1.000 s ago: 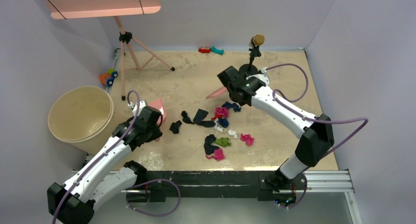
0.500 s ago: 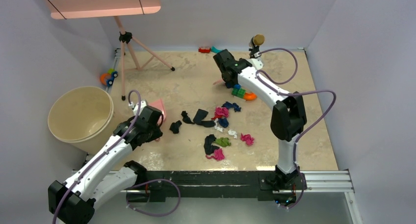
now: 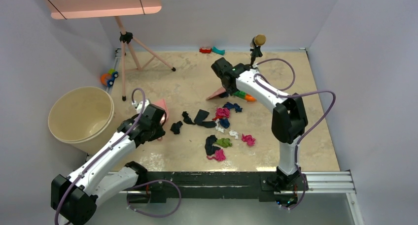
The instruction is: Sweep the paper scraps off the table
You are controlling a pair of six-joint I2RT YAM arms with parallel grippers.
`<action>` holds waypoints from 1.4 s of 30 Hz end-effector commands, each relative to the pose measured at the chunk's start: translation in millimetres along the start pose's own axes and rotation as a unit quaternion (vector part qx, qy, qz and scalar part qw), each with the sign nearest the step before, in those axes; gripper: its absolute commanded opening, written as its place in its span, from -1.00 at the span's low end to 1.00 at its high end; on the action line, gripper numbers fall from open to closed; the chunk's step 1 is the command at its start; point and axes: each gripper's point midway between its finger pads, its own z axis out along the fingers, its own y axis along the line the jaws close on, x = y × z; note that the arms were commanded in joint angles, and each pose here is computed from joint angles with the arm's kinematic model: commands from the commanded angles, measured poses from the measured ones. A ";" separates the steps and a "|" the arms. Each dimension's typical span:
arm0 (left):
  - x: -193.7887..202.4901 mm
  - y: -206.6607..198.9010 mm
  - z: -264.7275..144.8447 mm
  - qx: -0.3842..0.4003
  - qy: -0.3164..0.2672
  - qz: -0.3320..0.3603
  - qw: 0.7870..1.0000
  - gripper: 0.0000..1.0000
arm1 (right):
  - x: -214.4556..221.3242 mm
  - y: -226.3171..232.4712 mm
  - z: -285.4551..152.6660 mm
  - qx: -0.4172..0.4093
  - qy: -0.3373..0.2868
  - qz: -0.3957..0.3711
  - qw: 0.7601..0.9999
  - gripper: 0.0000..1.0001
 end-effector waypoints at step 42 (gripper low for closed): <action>-55.2 44.8 -68.4 -0.042 -0.128 -0.035 0.990 -0.37 | 188.0 2.2 -168.7 -0.428 0.155 -0.608 0.650 -1.00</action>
